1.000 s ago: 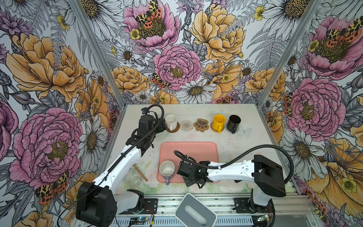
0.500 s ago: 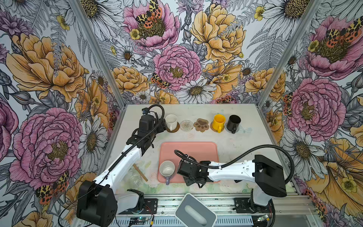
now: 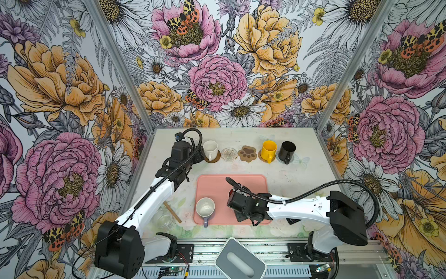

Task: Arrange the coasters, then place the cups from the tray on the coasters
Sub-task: 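Lift the red-lined mug with the right gripper toward the paw-print coaster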

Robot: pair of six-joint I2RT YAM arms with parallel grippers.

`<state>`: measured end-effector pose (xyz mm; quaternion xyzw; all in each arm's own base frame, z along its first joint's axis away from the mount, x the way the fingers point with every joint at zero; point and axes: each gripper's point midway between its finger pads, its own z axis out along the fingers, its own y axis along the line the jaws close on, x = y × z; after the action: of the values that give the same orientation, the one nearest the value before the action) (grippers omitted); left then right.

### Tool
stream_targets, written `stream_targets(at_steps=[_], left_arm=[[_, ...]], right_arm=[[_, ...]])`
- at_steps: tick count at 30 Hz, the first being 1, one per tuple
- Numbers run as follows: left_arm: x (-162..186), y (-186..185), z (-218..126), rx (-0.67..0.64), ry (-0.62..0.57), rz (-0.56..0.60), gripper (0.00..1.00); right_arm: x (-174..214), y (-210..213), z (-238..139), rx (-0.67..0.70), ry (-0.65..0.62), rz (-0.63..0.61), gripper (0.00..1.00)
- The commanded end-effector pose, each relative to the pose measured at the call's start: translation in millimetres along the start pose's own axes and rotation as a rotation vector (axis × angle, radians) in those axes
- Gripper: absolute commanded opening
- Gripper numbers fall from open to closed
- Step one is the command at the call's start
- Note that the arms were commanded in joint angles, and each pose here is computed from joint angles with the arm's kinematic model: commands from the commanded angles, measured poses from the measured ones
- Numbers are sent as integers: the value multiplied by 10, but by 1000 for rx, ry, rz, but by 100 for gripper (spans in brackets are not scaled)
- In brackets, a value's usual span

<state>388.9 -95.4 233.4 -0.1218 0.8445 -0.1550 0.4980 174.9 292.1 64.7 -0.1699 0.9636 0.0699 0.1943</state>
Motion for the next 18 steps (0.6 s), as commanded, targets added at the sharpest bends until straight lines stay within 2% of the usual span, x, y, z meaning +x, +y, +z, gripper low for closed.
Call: stream_targets(at_steps=[1, 11, 18], left_arm=[[-98, -34, -12, 14, -14, 7, 79], [-85, -34, 23, 11, -7, 6, 79], [-69, -42, 65, 12, 5, 7, 79]], right_arm=[[-322, -117, -216, 3, -131, 33, 0], [-712, -464, -404, 82, -247, 38, 0], [-1160, -703, -476, 147, -318, 45, 0]])
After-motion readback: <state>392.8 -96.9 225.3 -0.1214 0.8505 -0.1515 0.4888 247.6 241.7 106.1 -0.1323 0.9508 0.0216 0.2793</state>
